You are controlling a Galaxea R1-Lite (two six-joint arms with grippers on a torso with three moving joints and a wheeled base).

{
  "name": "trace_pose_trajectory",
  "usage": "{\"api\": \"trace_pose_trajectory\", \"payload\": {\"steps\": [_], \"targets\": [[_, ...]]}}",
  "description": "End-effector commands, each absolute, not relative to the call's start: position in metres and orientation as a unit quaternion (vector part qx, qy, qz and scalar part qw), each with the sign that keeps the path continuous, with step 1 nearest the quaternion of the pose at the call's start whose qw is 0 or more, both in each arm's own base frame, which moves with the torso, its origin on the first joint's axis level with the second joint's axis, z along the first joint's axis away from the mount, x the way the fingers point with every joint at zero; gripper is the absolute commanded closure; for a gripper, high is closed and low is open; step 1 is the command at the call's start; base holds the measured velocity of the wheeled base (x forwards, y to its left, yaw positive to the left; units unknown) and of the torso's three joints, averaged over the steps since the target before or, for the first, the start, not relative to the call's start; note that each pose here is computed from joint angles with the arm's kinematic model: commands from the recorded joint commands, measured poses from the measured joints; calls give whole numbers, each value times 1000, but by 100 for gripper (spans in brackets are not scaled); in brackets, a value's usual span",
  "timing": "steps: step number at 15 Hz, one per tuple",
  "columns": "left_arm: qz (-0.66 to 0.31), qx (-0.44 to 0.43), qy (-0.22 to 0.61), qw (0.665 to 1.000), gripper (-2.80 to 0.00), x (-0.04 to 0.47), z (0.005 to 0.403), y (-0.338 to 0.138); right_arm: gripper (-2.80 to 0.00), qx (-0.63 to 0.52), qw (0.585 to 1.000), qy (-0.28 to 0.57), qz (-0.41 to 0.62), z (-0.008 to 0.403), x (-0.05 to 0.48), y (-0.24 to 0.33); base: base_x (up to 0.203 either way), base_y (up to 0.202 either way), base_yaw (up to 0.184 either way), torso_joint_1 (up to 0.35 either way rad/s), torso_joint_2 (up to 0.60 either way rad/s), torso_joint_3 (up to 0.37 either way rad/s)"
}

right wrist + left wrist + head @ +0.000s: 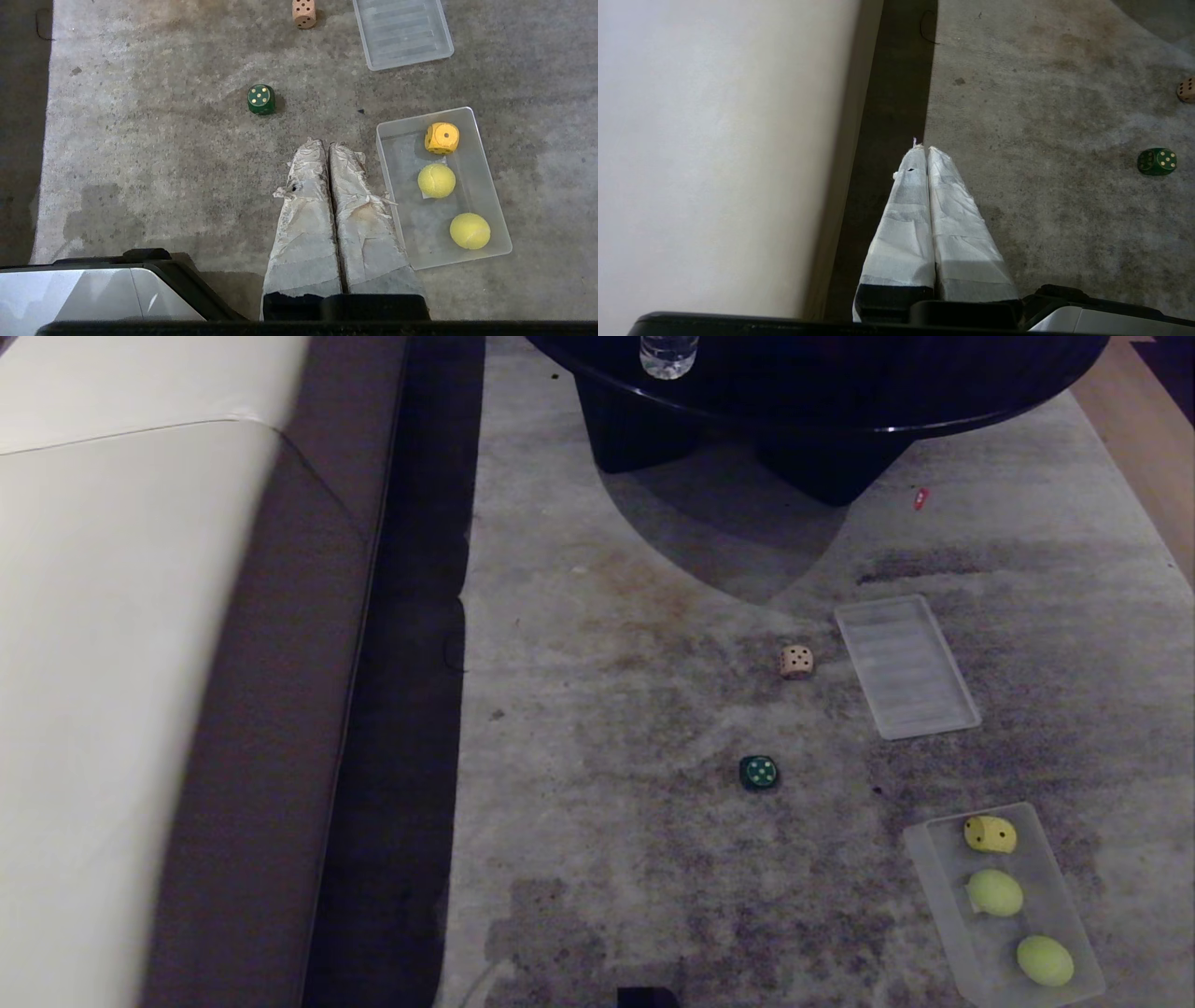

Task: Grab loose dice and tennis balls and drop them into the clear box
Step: Find toys out of the box

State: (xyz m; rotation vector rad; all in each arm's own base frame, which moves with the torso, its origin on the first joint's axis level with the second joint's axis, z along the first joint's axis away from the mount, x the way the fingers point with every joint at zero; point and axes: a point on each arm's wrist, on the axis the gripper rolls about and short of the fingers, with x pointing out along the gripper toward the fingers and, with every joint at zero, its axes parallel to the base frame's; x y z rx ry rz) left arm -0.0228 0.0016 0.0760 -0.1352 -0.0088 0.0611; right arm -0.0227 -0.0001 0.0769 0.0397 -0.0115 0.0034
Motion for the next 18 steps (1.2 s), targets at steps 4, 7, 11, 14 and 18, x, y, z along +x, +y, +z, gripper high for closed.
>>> {"api": "trace_pose_trajectory", "payload": {"steps": [4, 7, 11, 14, 18], "targets": [[31, -69, -5, 997, 0, -23, 76, 2, 0, 20, 1000, -4, 2, 76, -22, 0, 0, 0, 0, 2, 0, -130], [31, -69, -5, 997, 0, -23, 76, 2, 0, 20, 1000, -4, 2, 76, -22, 0, 0, 0, 0, 3, 3, -197], [31, -69, -5, 997, 0, -23, 76, 2, 0, 20, 1000, -4, 2, 76, -22, 0, 0, 0, 0, 3, 1, -199], [31, -68, -5, 997, 0, -23, 76, 2, 0, 20, 1000, -4, 2, 76, -22, 0, 0, 0, 0, 2, -1, -103], [31, -68, -5, 997, 0, -23, 76, 2, 0, 21, 1000, -12, 4, 104, -29, 0, 0, 0, 0, 1, 1, -7]]}}
